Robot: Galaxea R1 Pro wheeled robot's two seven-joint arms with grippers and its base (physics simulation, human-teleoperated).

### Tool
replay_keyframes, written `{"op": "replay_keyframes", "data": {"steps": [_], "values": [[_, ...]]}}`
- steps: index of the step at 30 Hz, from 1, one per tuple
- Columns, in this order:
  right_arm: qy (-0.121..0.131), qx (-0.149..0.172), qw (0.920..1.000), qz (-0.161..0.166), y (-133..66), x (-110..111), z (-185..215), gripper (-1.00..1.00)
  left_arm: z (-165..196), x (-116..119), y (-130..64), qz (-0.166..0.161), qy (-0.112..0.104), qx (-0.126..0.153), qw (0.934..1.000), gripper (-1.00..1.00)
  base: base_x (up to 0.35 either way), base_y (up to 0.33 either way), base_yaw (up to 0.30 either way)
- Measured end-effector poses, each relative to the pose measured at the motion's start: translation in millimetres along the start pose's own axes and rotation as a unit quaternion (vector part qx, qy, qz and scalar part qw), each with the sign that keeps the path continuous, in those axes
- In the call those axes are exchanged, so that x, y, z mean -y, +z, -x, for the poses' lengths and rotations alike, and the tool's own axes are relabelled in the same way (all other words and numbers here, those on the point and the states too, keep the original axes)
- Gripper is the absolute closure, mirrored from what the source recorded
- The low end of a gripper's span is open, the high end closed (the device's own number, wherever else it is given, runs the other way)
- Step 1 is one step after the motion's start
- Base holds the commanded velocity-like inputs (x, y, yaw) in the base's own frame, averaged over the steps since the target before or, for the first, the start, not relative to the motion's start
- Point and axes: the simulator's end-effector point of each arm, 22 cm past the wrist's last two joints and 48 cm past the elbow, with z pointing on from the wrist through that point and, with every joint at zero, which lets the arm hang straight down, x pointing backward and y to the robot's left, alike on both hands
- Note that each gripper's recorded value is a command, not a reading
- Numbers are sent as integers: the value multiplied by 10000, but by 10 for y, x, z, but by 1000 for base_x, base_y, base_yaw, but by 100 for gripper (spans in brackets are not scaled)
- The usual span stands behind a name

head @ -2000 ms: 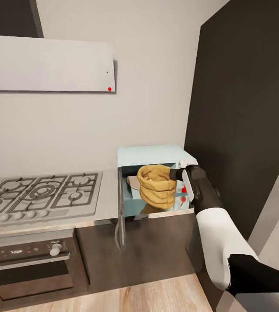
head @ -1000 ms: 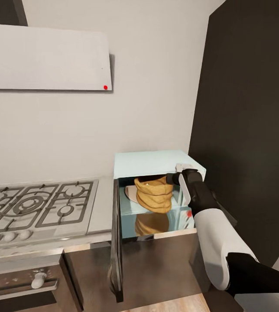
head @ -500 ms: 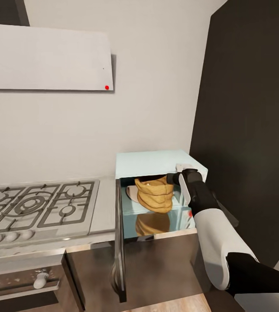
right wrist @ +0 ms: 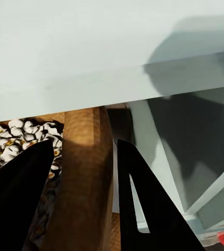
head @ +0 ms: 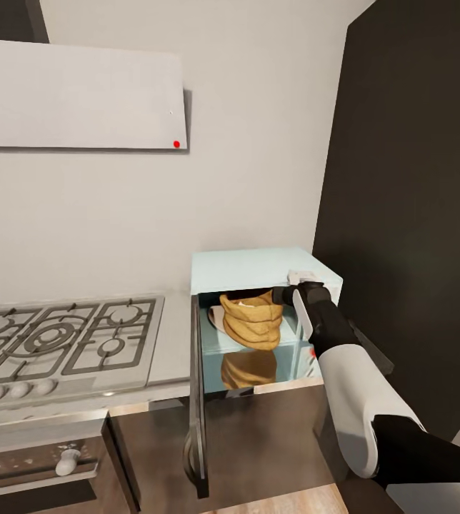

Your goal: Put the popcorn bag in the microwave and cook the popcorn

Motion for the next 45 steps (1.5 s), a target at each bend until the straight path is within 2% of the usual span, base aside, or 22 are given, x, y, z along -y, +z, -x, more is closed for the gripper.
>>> {"op": "replay_keyframes", "data": {"steps": [9,10,11,12,26,28,34,37,39,42,45], "values": [[5,-3,10000,2,1,-5,-3,100,2,1,0,-1,0,1,10000,-100,0,0,0],[3,-2,10000,2,1,-6,-2,-100,2,1,0,-1,0,1,10000,-100,0,0,0],[-70,-322,9995,-8,101,-22,-274,-100,2,1,0,0,0,0,10000,-100,0,0,0],[-75,-364,9993,-7,114,-25,-310,-100,2,1,1,0,0,-1,10000,-100,0,0,0],[-66,-295,9995,-13,64,11,-209,-100,2,1,1,0,0,0,10000,-100,0,0,0],[-38,-220,9997,-39,-36,43,-55,-100,2,2,0,-4,2,0,10000,-100,0,0,0],[90,-136,9999,-46,-597,122,451,-100,2,4,0,-8,9,1,10000,-100,0,0,0],[149,456,9988,-17,-876,156,857,-100,2,4,0,-8,5,0,10000,-100,0,0,0],[165,633,9979,-21,-966,175,971,-100,1,4,1,-7,6,-1,10000,-100,0,0,0],[176,643,9978,-58,-973,225,936,-100,0,3,1,-6,8,-3,10000,-100,0,0,0],[208,154,9996,-123,-771,304,292,-100,4,4,1,-8,23,3,10000,-100,-28,0,0]]}}
